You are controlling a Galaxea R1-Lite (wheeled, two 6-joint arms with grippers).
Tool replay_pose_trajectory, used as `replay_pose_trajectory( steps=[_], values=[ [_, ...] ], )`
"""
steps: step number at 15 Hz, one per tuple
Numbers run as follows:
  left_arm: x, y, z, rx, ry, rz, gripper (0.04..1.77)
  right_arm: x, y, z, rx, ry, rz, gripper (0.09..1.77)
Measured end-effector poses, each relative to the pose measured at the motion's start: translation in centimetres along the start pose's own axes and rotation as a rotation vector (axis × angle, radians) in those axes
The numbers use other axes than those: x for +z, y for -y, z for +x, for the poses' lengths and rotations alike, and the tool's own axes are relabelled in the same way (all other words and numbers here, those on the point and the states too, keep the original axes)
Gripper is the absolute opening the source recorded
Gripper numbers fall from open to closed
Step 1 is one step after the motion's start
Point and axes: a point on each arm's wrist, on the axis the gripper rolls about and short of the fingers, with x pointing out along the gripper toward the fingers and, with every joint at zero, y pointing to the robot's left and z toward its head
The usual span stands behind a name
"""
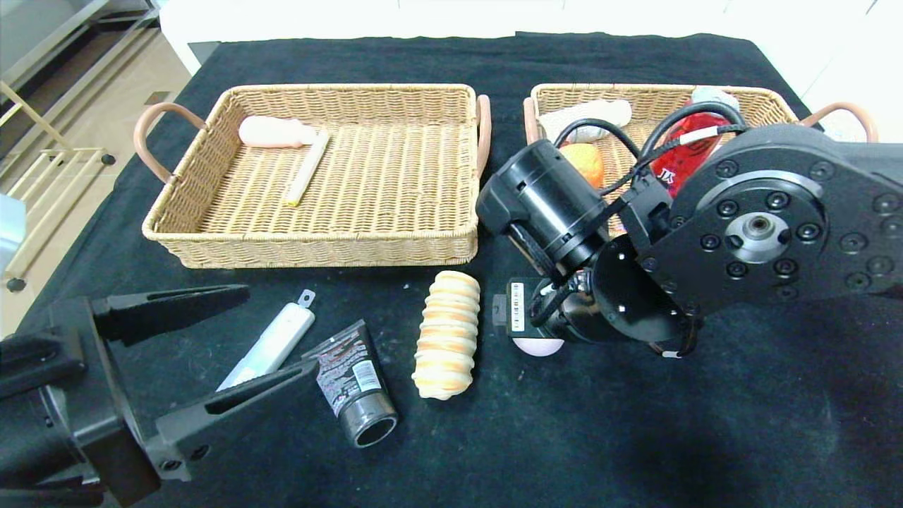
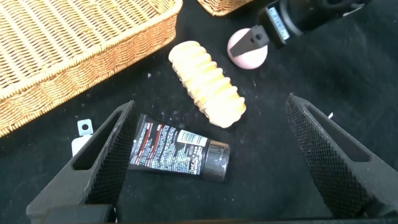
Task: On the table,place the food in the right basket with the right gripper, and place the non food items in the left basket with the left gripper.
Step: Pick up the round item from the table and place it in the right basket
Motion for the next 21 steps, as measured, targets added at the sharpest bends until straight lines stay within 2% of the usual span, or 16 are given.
replay_pose_trajectory(
  steps=[10, 13, 17, 18, 19, 21],
  values=[
    [-0.1, 0.0, 0.1, 0.002, -0.006, -0.001, 1.72, -0.2, -0.6, 0.9, -0.006, -0.005, 0.013, 1.68],
    [-0.1, 0.0, 0.1, 0.003, -0.005, -0.001, 1.72, -0.2, -0.6, 1.0, -0.007, -0.007, 0.013, 1.17],
    [-0.2, 0.0, 0.1, 0.003, -0.009, -0.001, 1.72, -0.3, -0.7, 1.2, -0.009, -0.01, 0.012, 0.74],
    [-0.2, 0.0, 0.1, 0.003, -0.009, -0.001, 1.72, -0.3, -0.7, 1.2, -0.009, -0.01, 0.012, 0.39],
    [-0.2, 0.0, 0.2, 0.002, -0.01, -0.001, 1.72, -0.3, -0.8, 1.3, -0.009, -0.01, 0.014, 0.17],
    [-0.2, 0.0, 0.2, 0.001, -0.01, -0.001, 1.72, -0.3, -0.8, 1.3, -0.011, -0.011, 0.016, 0.17]
  ],
)
